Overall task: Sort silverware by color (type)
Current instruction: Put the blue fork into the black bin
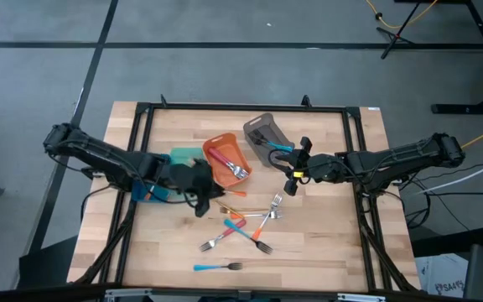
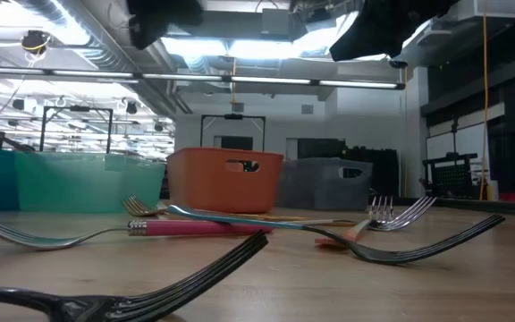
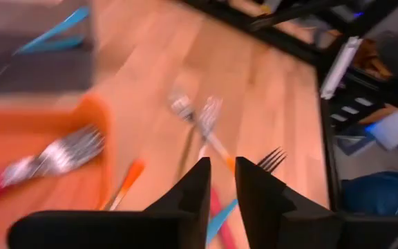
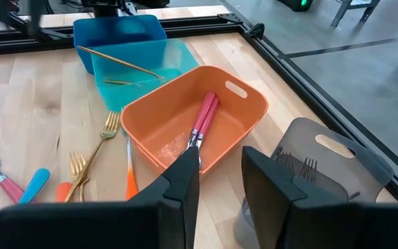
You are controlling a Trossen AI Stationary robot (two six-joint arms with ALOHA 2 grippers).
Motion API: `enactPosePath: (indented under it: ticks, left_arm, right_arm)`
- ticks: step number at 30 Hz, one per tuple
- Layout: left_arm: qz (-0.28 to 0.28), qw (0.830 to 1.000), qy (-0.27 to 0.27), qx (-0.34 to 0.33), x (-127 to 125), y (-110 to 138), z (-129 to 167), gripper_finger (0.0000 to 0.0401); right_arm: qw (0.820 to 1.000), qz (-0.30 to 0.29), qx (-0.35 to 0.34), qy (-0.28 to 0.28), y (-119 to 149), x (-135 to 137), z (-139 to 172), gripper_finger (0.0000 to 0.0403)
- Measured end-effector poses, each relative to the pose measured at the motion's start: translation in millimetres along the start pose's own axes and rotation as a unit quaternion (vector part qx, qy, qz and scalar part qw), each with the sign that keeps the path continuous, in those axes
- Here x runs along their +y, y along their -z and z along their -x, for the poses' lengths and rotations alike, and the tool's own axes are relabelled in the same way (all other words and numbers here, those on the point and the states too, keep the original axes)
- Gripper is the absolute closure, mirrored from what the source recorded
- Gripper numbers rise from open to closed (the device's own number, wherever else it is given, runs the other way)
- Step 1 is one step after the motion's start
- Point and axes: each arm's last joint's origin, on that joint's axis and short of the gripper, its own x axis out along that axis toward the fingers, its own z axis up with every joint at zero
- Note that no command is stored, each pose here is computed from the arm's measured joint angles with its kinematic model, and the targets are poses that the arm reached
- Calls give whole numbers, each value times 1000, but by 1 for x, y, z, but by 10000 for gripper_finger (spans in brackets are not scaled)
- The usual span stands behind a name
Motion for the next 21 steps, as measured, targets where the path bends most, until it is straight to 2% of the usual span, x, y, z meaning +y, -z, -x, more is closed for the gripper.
enactPosePath:
  ticks: [6,10,16,21]
  left_arm:
    - [-97,994,36,-34,-19,7,-35,290]
    - [-154,987,43,-35,-27,20,-62,279]
    - [-230,972,39,7,-32,51,-97,277]
    - [-248,967,32,48,-30,73,-116,277]
  right_arm:
    - [1000,0,0,0,0,0,0,303]
    - [1000,0,0,0,0,0,0,303]
    - [1000,0,0,0,0,0,0,303]
    - [1000,0,0,0,0,0,0,303]
